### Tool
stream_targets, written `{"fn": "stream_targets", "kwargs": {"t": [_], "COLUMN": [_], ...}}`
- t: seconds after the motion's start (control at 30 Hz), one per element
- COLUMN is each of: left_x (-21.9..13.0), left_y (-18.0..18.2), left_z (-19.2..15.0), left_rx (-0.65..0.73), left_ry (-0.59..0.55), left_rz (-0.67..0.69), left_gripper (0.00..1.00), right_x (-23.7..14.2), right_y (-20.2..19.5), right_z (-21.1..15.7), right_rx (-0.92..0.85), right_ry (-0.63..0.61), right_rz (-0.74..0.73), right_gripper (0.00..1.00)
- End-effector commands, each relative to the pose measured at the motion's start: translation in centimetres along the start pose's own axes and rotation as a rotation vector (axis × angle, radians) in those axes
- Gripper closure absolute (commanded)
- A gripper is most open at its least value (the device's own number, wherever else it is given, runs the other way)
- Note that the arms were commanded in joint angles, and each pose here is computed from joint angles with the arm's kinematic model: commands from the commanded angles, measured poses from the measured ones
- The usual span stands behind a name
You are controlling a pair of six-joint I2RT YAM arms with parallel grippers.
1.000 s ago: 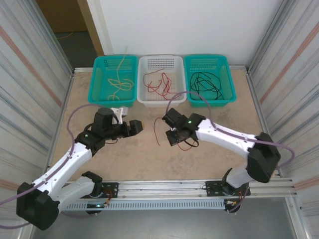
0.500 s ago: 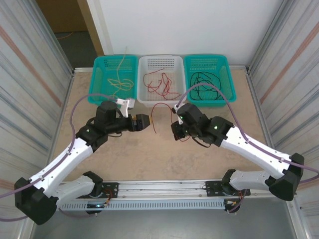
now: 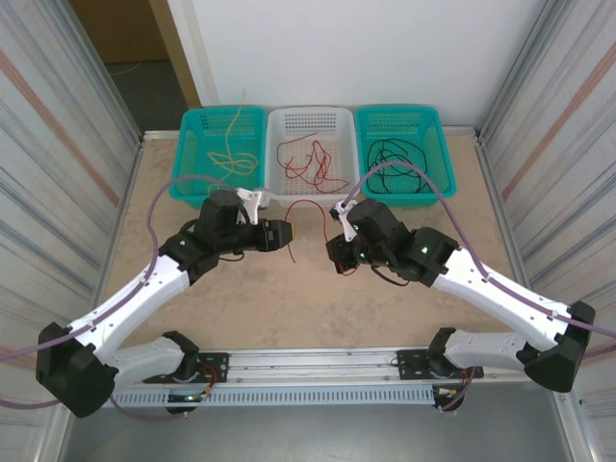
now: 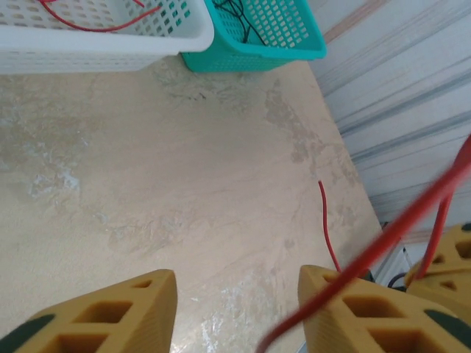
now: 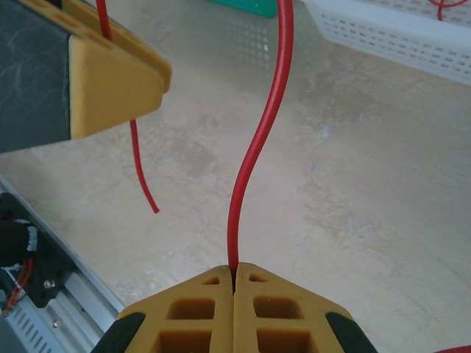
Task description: Untangle the cables
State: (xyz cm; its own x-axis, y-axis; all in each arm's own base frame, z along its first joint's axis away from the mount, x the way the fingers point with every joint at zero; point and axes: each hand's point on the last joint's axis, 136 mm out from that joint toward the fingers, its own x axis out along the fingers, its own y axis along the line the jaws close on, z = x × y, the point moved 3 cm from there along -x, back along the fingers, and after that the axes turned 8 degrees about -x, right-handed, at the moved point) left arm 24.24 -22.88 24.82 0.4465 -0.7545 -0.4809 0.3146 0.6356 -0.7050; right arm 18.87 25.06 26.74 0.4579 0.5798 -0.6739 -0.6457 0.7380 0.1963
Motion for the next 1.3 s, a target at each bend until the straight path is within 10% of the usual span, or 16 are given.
{"fn": "stream_targets", "kwargs": {"t": [0.0,0.4,0.6,0.67,0.8,0.93,1.27], "left_x": [-0.4,-0.9,-2.5,-2.8,-3.0,-2.0,0.8], "left_y": [-0.6,0.8,1.8,1.3,-1.0,-2.7,-0.6], "left_z": [1.0,-0.4,-2.4,-2.5,-1.4,0.4,3.6], "left_rx": [0.04,0.115,0.174,0.172,0.167,0.174,0.031], "left_ry": [-0.029,0.036,0.113,0.093,-0.01,-0.08,-0.079], "left_rz": [0.013,0.175,0.276,0.236,0.079,-0.014,-0.045], "left_gripper": [0.58,1.0,1.0,0.9,0.34,0.12,0.29], "right_x": [-1.4,-0.8,-0.7,-0.9,-1.2,-1.5,-2.2], "right_y": [0.6,-3.7,-7.8,-7.2,-5.7,-3.5,-0.1], "right_z": [1.3,1.9,2.4,2.7,3.0,3.1,3.4], "right_rx": [-0.024,0.008,0.027,0.014,0.01,-0.003,0.01], "right_ry": [-0.058,-0.051,-0.034,-0.043,-0.061,-0.075,-0.13], "right_rz": [0.029,-0.171,-0.286,-0.252,-0.167,-0.085,0.091], "right_gripper": [1.0,1.0,1.0,1.0,1.0,1.0,1.0]}}
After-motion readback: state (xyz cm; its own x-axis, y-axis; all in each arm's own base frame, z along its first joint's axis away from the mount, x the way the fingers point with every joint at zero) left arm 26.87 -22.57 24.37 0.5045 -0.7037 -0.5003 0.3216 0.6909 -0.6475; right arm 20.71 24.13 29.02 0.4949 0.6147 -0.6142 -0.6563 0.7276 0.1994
